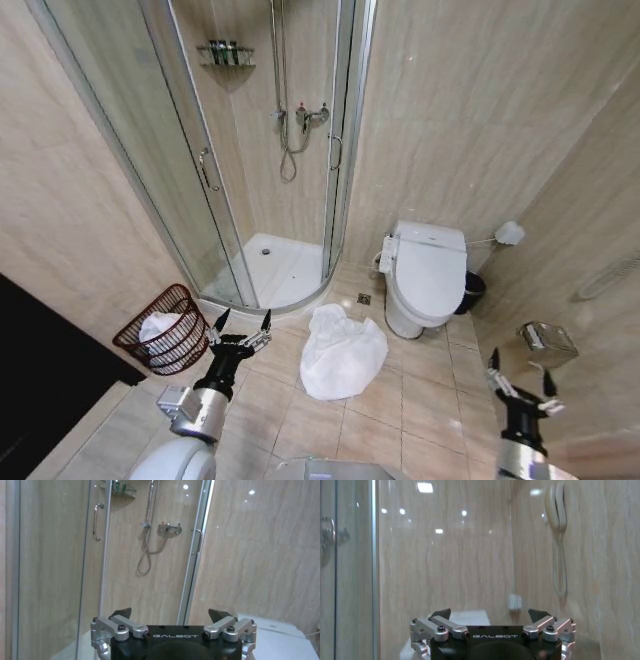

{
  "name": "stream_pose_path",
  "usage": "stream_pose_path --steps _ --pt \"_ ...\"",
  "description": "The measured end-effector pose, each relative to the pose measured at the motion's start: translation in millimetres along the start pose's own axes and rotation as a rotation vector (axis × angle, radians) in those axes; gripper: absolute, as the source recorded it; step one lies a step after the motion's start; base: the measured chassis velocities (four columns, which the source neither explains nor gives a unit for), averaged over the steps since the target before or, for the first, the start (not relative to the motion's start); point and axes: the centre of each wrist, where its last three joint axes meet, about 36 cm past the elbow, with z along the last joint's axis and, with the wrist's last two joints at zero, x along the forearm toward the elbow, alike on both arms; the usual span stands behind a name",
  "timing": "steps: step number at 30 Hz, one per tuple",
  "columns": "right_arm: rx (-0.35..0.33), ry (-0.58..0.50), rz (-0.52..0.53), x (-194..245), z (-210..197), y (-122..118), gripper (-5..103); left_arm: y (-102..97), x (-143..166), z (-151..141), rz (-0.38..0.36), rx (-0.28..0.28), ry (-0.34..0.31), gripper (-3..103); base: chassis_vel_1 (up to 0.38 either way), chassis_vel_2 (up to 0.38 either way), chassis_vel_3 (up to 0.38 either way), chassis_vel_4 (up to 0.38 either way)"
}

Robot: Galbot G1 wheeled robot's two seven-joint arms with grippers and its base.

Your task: Discard the used towel into the hamper.

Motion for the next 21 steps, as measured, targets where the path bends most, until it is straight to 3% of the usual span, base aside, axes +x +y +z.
stream_pose_path --steps 9,12,16,21 --pt "0.061 0.087 -0.002 13.1 75.5 -21.9 100 0.0 0.0 0.0 0.000 0.000 0.000 100 0.000 0.000 0.000 0.000" --pt "0.121 0.114 0.000 22.7 115.2 -38.9 100 0.0 0.0 0.0 0.000 0.000 0.000 100 0.000 0.000 0.000 0.000" --pt "0.169 0.178 -0.004 36.0 137.3 -52.5 100 0.0 0.0 0.0 0.000 0.000 0.000 100 0.000 0.000 0.000 0.000" --pt "0.163 0.199 -0.013 40.9 141.6 -55.5 100 0.0 0.0 0.0 0.000 0.000 0.000 100 0.000 0.000 0.000 0.000"
